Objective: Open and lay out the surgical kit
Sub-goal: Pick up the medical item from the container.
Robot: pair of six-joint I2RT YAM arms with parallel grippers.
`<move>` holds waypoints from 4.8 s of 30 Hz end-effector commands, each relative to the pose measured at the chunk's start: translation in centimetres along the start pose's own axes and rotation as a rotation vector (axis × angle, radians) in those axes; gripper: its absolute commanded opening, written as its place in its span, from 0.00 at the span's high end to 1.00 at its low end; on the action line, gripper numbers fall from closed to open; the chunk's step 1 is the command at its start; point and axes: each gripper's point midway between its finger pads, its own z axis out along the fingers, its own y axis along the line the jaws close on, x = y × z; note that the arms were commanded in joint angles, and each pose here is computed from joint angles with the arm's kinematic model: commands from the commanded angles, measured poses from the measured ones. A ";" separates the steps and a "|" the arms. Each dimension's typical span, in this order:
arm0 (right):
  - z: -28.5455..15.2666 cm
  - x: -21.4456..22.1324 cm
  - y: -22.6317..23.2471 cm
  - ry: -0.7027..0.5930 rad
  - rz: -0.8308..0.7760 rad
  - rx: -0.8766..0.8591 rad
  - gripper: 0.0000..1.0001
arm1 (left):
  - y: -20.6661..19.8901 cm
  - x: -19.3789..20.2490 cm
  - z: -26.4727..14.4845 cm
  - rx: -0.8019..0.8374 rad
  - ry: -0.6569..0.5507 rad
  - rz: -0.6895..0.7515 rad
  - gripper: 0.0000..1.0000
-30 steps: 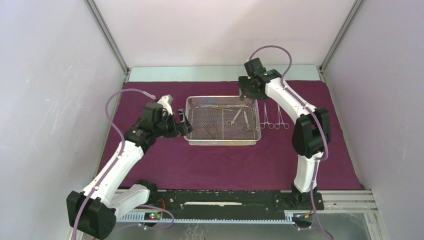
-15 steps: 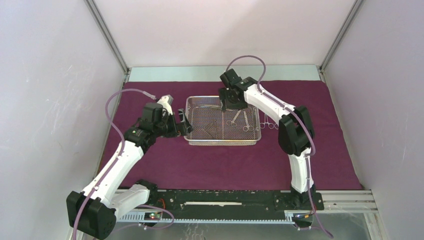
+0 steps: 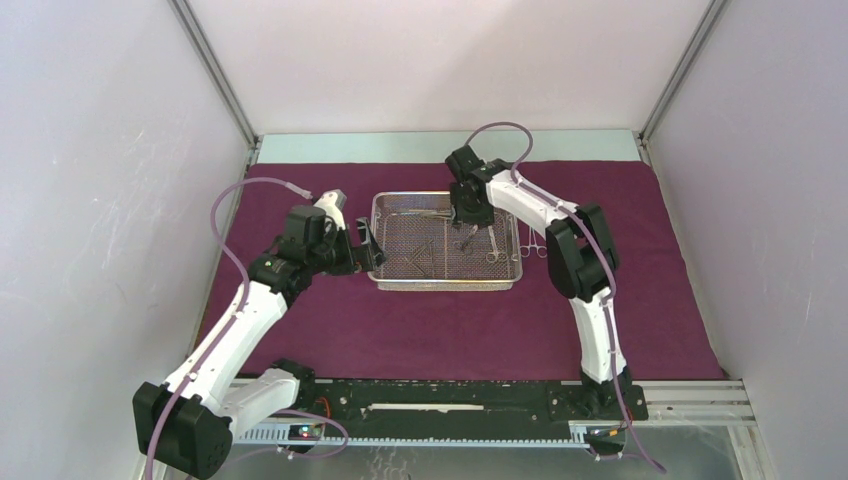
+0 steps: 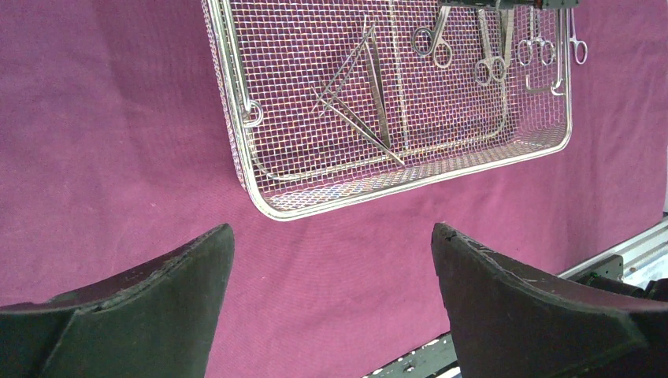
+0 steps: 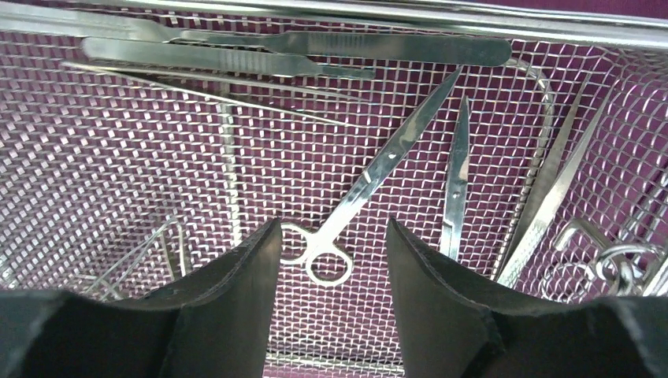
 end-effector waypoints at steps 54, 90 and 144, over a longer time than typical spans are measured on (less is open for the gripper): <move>-1.0 3.6 0.9 0.006 -0.012 -0.021 0.93 | -0.2 -0.2 0.1 0.019 -0.016 0.004 0.00; 3.4 -3.6 -1.8 -0.021 -0.011 0.020 0.94 | 0.1 0.0 0.4 0.008 -0.005 0.003 0.00; 4.6 -7.0 0.5 -0.099 0.019 0.013 0.64 | 0.0 0.2 0.7 0.015 0.010 -0.003 0.00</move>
